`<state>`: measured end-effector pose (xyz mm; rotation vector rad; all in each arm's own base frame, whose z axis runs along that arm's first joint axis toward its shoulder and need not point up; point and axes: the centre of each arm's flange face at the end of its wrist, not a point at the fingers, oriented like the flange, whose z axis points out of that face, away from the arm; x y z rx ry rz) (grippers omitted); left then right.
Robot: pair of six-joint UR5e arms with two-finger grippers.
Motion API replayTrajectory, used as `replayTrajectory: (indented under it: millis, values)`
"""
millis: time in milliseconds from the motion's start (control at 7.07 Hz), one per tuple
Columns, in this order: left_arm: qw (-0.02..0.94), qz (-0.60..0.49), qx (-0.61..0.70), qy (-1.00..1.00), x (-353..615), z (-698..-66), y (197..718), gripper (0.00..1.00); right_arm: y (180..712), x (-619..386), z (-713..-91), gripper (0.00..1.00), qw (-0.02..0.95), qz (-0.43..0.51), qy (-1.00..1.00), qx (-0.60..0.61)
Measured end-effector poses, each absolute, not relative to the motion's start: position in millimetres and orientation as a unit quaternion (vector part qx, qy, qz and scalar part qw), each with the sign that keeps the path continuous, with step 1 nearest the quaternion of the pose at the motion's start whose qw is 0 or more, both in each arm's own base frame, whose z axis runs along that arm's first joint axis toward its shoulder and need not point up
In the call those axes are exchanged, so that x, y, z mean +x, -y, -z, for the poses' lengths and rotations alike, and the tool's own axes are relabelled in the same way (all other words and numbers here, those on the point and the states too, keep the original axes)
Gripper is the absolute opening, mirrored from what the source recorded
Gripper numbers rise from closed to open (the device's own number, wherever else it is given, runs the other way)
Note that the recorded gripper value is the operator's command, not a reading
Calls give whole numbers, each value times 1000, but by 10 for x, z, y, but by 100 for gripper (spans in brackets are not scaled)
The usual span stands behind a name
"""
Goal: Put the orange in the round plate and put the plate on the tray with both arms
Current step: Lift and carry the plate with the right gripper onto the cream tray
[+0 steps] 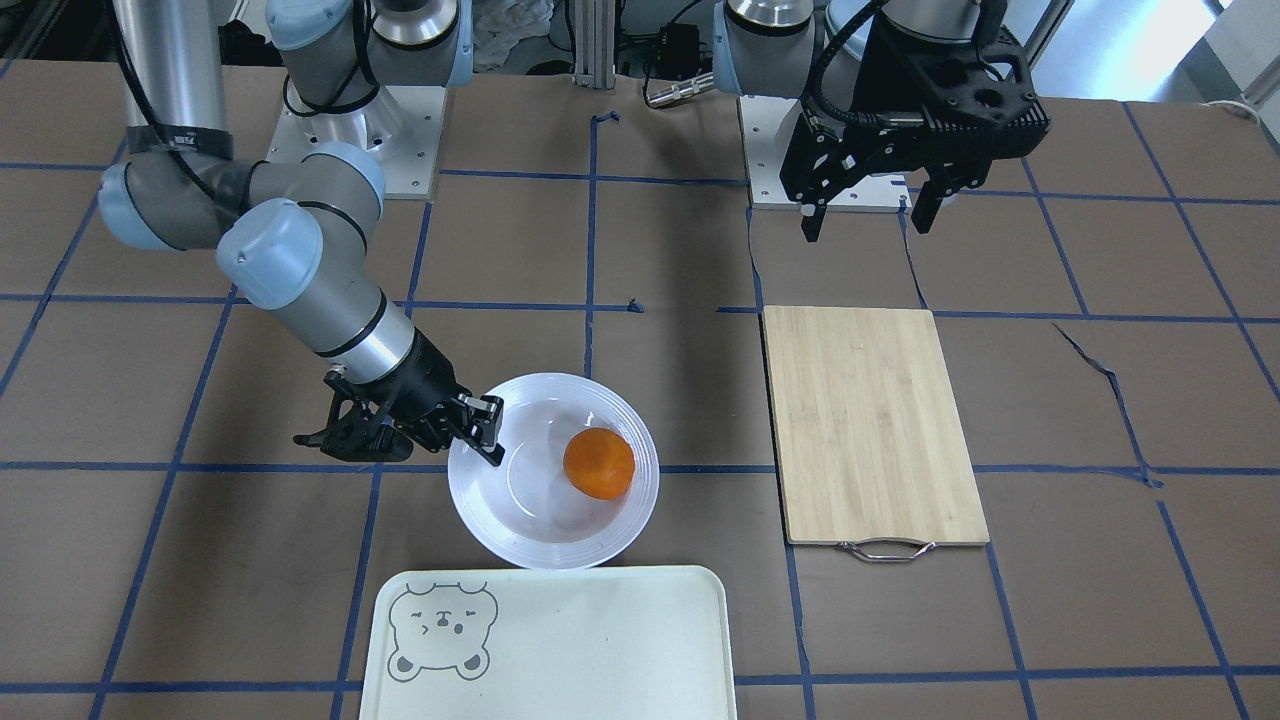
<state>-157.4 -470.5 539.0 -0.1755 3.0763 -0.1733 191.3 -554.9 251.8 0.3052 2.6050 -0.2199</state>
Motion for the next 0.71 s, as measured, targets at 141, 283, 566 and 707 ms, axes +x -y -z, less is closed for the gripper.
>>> replayTrajectory:
  millis: [141,283,566,707]
  values:
    - [28,55,-58,-996,-1561,-5404,4668,100,5860,1859,-2598,13,267,93,-951,123]
    - [29,56,-61,-996,-1546,-5405,4661,100,6256,1849,-2622,13,280,102,-945,136]
    - [29,58,-63,-996,-1533,-5417,4650,100,6926,1886,-2431,13,307,103,-934,153]
    - [29,58,-63,-996,-1529,-5419,4648,100,7121,1902,-2244,14,312,97,-932,157]
